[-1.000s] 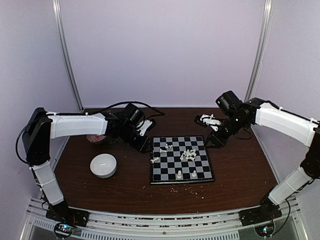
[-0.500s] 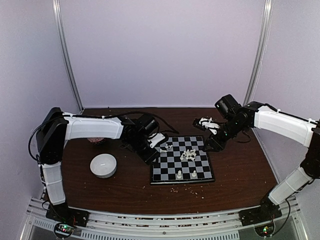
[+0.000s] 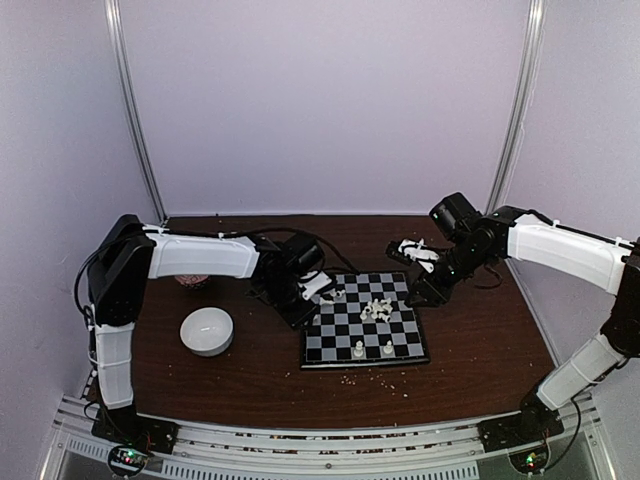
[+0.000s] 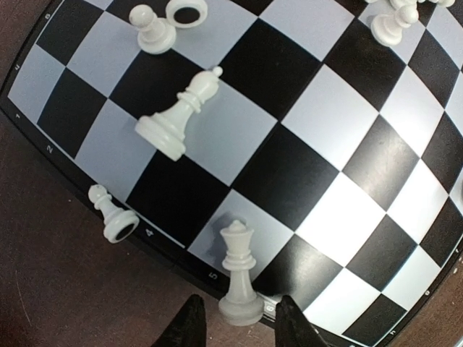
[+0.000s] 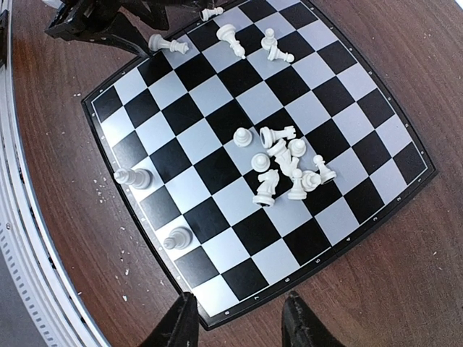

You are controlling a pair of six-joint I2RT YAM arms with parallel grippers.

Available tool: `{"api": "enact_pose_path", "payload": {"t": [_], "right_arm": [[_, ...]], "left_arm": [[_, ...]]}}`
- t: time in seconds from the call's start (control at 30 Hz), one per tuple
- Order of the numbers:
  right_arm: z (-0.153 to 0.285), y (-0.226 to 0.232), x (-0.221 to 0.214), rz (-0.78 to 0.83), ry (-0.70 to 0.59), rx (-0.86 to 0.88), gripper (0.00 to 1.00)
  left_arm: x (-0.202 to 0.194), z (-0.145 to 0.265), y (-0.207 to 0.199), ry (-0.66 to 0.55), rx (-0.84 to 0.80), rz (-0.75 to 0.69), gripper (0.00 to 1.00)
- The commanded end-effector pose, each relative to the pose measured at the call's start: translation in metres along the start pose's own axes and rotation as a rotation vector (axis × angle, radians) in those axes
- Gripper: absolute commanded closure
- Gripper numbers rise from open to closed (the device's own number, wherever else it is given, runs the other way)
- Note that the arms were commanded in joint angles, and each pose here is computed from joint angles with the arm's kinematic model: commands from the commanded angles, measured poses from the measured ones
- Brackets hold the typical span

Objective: Set up the chess pieces on the board
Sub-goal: Pick up the king from the chessboard.

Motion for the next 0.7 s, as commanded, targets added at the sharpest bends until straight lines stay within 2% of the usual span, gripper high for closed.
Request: {"api": "enact_pose_path", "payload": {"t": [0.0, 0.67], "right_arm": [[0.0018, -0.0003, 0.0019, -0.007, -0.018, 0.006, 0.59], [-0.0012, -0.0002, 0.0003, -0.005, -0.01, 0.014, 0.6]], "left_arm": [[0.0077, -0.001, 0.0013, -0.005, 0.016, -0.013, 0.68], [0.0095, -0.0042, 0.0007, 0.013, 0.008, -0.032, 0.85]]}}
Point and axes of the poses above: each gripper's point midway between its finger pads, its own z axis back along the fingers, its own y axis along the line the jaws close on, x = y × z, the point moved 8 cm from there along z, back along the fingers, and after that the axes turned 2 degrees about z, right-handed, at the moved point
